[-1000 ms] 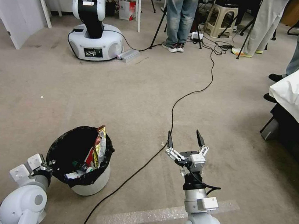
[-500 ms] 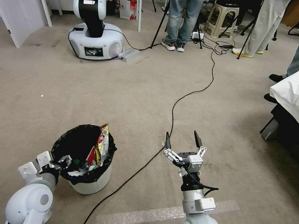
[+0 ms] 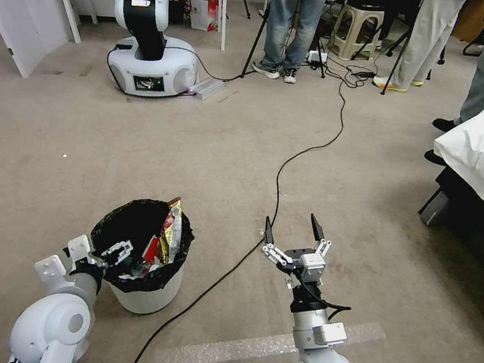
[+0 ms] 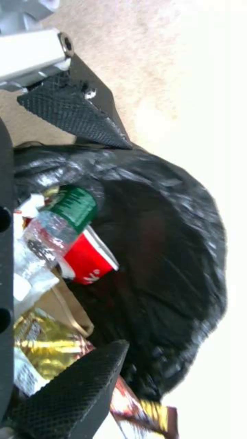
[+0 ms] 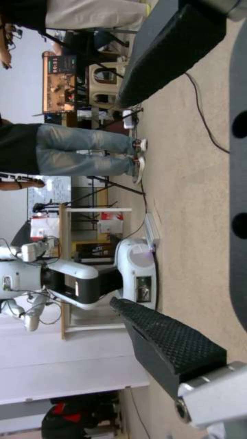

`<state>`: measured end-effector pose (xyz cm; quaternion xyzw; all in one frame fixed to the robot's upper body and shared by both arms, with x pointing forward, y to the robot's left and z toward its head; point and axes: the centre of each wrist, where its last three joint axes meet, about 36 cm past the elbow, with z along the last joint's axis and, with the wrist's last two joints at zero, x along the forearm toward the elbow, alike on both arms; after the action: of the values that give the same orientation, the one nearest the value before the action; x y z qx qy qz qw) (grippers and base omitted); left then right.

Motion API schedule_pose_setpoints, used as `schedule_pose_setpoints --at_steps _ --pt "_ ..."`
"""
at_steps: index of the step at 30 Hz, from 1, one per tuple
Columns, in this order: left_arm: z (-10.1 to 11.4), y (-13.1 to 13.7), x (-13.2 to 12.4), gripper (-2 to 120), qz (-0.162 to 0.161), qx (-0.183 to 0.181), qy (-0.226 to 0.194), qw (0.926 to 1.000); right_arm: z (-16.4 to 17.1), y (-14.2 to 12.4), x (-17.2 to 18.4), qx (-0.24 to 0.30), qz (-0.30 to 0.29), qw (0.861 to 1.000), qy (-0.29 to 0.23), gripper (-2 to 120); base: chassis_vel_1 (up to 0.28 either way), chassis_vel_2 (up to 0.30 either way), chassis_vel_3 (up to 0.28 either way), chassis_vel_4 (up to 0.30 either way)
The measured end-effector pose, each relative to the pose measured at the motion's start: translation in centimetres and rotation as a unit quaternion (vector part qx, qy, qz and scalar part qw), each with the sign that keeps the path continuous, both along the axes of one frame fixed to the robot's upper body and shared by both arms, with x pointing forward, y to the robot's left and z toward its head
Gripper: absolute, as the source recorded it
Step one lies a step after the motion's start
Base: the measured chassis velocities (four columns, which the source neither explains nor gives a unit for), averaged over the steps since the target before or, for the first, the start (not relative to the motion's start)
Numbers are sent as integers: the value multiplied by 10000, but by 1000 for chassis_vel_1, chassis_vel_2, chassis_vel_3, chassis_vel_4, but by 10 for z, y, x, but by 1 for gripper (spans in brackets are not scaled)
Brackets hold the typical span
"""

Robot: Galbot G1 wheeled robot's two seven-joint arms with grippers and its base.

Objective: Pick up the trash bin, then pick up the garbage from the floor and place it into the trash bin.

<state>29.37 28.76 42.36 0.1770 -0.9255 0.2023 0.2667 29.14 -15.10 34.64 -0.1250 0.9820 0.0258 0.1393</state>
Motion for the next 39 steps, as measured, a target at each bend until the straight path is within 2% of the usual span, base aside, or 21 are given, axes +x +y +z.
schedule_pose_setpoints --at_steps 2,5,9,15,17,18,20,21,22,23,24,25,26,29,33,39 --pt "13 -5 -5 100 -33 196 -148 9997 0 1 0 4 13 10000 -5 100 0 0 0 0" --pt "22 -8 -10 100 -37 404 -274 9988 0 2 0 3 30 10000 -1 100 0 0 0 0" --pt "24 -10 -16 100 -24 578 -350 9977 0 3 -1 -2 38 10000 2 100 0 0 0 0" --pt "29 -17 -29 100 -84 936 -816 9922 0 3 -2 -7 40 10000 7 100 0 0 0 0" --pt "30 -22 -37 100 -191 1290 -1122 9851 -1 3 -3 -1 36 10000 13 100 0 0 0 0" --pt "30 -22 -37 100 -191 1290 -1122 9851 -1 3 -3 -1 36 10000 13 100 0 0 0 0" --pt "25 -25 -45 100 -503 1766 -1433 9725 -1 3 -5 27 -15 10000 25 100 0 0 0 0" --pt "25 -25 -45 100 -503 1766 -1433 9725 -1 3 -5 27 -15 10000 25 100 0 0 0 0" --pt "17 -26 -52 100 -769 2100 -1552 9623 0 4 -6 54 -55 10000 26 100 0 0 0 0" --pt "12 -26 -56 100 -899 2236 -1584 9575 0 4 -6 69 -75 9999 27 100 0 0 0 0" --pt "-2 -26 -64 100 -1149 2478 -1677 9472 2 5 -7 97 -118 9999 42 100 0 0 0 0" --pt "-2 -26 -64 100 -1149 2478 -1677 9472 2 5 -7 97 -118 9999 42 100 0 0 0 0" --pt "-16 -26 -72 100 -1307 2651 -1814 9379 3 7 -7 101 -173 9998 57 100 0 0 0 0" --pt "-39 -26 -85 100 -1446 2844 -2005 9263 2 7 -9 48 -202 9997 87 100 0 0 0 0" --pt "-49 -27 -92 100 -1484 2854 -2032 9248 -1 7 -12 -112 -204 9997 115 100 0 0 0 0" --pt "-49 -28 -93 100 -1471 2844 -2032 9253 -2 7 -12 -150 -207 9996 117 100 0 0 0 0"
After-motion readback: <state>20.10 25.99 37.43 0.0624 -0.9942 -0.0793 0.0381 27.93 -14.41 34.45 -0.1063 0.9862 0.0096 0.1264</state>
